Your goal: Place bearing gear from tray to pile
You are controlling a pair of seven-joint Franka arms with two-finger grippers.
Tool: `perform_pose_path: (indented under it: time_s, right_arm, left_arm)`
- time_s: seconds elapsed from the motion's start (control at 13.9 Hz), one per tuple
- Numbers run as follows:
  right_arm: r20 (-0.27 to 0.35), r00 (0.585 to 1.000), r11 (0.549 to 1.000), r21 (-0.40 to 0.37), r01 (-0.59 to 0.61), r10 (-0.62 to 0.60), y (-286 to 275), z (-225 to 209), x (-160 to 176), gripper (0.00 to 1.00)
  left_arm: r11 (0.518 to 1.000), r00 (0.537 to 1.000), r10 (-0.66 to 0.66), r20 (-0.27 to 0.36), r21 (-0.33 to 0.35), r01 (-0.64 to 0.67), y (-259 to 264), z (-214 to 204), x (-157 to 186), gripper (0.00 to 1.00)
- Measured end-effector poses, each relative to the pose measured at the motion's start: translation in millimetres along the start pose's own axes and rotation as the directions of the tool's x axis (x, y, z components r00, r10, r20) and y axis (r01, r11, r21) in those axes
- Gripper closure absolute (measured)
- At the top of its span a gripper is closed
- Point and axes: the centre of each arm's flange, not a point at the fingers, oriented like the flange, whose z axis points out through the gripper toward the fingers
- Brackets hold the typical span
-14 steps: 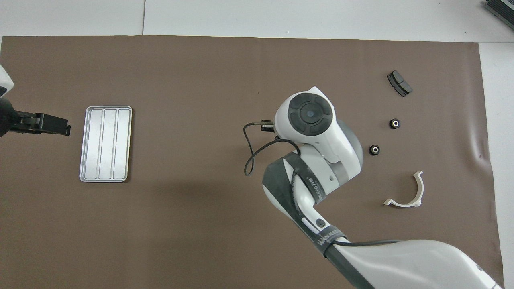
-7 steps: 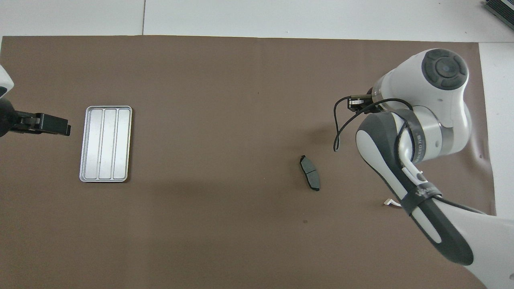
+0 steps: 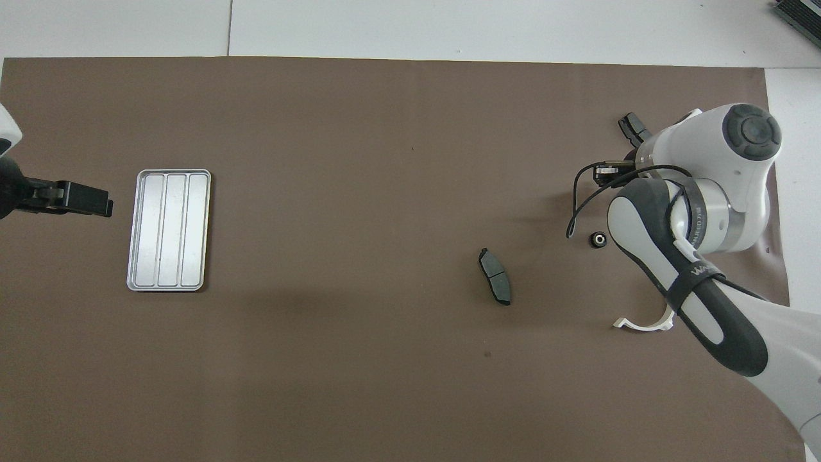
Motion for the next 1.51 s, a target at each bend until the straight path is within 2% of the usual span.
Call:
perform_pose_path:
  time_s: [0.22, 0.43, 0.57, 0.72, 0.79, 0.93, 1.08, 1.51]
  right_arm:
    - [0.009, 1.000, 0.999, 0.027, -0.021, 0.021, -3.0, 19.4, -0.6, 0.80]
    - [0.009, 1.000, 0.999, 0.028, -0.023, 0.023, -2.9, 20.2, -0.2, 0.53]
    - [0.001, 1.000, 0.999, 0.029, -0.021, 0.021, -4.2, 16.1, 1.5, 0.28]
    - [-0.025, 1.000, 0.999, 0.032, -0.017, 0.017, -6.8, 1.2, 5.2, 0.06]
    - [-0.046, 0.999, 0.999, 0.032, -0.014, 0.016, -6.9, -13.6, 7.3, 0.00]
    - [-0.068, 0.998, 1.000, 0.000, 0.009, -0.009, -4.0, -49.3, 7.9, 0.00]
    - [-0.061, 0.998, 0.999, -0.030, 0.026, -0.028, -2.6, -92.1, 2.9, 0.00]
    - [-0.049, 0.999, 0.999, -0.047, -0.009, 0.006, 0.5, -214.8, -35.0, 0.00]
  left_arm:
    - [1.000, 1.000, 0.000, 0.000, 0.000, 0.000, 0.0, 0.0, 0.0, 0.00]
    - [1.000, 1.000, 0.000, 0.000, 0.000, 0.000, 0.0, 0.0, 0.0, 0.00]
    - [1.000, 1.000, 0.000, 0.000, 0.000, 0.000, 0.0, 0.0, 0.0, 0.00]
    - [1.000, 1.000, 0.000, 0.000, 0.000, 0.000, 0.0, 0.0, 0.0, 0.00]
    - [1.000, 1.000, 0.000, 0.000, 0.000, 0.000, 0.0, 0.0, 0.0, 0.00]
    - [1.000, 1.000, 0.000, 0.000, 0.000, 0.000, 0.0, 0.0, 0.0, 0.00]
    - [1.000, 1.000, 0.000, 0.000, 0.000, 0.000, 0.0, 0.0, 0.0, 0.00]
    - [1.000, 1.000, 0.000, 0.000, 0.000, 0.000, 0.0, 0.0, 0.0, 0.00]
